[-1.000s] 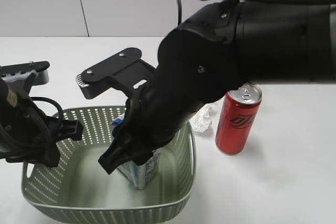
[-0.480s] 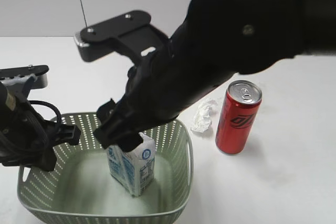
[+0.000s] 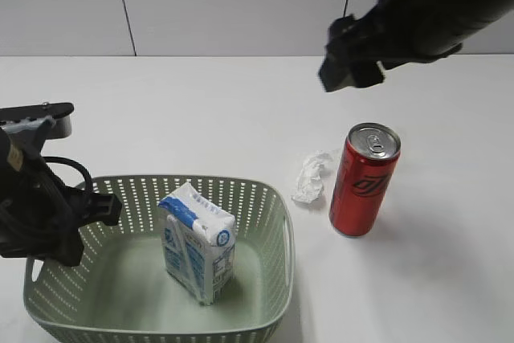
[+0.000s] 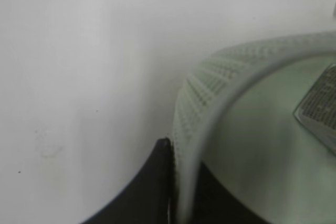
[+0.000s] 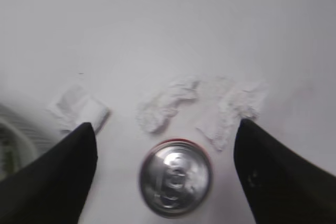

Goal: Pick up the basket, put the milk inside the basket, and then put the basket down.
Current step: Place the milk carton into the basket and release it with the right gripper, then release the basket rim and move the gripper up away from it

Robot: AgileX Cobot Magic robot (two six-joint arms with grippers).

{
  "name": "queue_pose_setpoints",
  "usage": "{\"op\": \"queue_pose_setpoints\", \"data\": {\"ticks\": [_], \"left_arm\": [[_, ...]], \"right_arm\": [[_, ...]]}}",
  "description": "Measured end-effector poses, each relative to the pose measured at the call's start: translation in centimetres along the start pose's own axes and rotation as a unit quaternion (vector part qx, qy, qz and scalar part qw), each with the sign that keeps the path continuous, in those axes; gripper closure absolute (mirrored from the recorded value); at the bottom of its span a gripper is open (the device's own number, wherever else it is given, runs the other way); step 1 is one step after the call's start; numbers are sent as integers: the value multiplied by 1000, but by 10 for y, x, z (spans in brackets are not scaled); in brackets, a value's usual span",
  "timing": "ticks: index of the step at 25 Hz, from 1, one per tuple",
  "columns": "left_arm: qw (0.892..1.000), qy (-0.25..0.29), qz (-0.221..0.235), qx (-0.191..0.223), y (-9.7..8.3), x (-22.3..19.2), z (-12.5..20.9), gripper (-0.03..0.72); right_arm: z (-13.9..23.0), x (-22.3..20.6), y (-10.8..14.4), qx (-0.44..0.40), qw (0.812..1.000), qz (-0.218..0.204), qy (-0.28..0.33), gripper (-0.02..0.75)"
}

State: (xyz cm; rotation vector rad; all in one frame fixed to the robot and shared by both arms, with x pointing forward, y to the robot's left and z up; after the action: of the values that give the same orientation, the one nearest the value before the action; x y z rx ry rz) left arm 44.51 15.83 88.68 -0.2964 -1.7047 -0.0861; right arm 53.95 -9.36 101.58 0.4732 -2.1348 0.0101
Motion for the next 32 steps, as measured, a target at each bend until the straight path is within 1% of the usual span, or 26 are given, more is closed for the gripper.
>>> {"op": "queue_pose_setpoints", "data": {"ticks": [2, 9, 12, 15, 18, 22, 24, 26, 28, 32], "left_arm": [[1000, 0, 0, 0, 0, 0, 0, 683], [1000, 0, 0, 0, 0, 0, 0, 683], [1000, 0, 0, 0, 0, 0, 0, 683], [1000, 0, 0, 0, 0, 0, 0, 683], [1000, 0, 0, 0, 0, 0, 0, 683], [1000, 2, 2, 2, -1, 0, 1, 683], [1000, 2, 1, 2, -1, 0, 1, 683], [1000, 3, 2, 3, -1, 0, 1, 683], [1000, 4, 2, 3, -1, 0, 1, 683], [1000, 4, 2, 3, -1, 0, 1, 683]], "right_arm": [[-5, 1, -32, -19, 999, 29, 2, 105], [-10, 13, -129, -77, 991, 110, 8, 106], [-5, 21, -163, -108, 985, 136, 16, 106], [6, 29, -187, -136, 978, 156, 36, 110], [22, 34, -196, -154, 971, 167, 76, 120], [39, 46, -190, -157, 968, 167, 99, 127], [54, 55, -184, -159, 967, 167, 109, 134], [69, 68, -178, -158, 967, 167, 109, 139], [93, 78, -171, -158, 967, 167, 108, 142], [132, 92, -157, -165, 969, 163, 81, 144]]}}
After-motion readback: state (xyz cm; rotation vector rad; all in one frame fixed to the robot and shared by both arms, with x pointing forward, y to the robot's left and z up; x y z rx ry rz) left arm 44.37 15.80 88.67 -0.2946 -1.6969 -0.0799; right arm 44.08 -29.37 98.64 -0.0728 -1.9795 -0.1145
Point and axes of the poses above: a point on each arm's last joint axis where the gripper is mounted, x pointing back along that axis away from the gripper, y along the wrist's bending axis when the last joint is at zero, z = x × y, the point moved 8 cm from there along -x, pointing out along that axis toward the gripper, and after that the axes turned 13 degrees about -x, right-handed, at the moved point
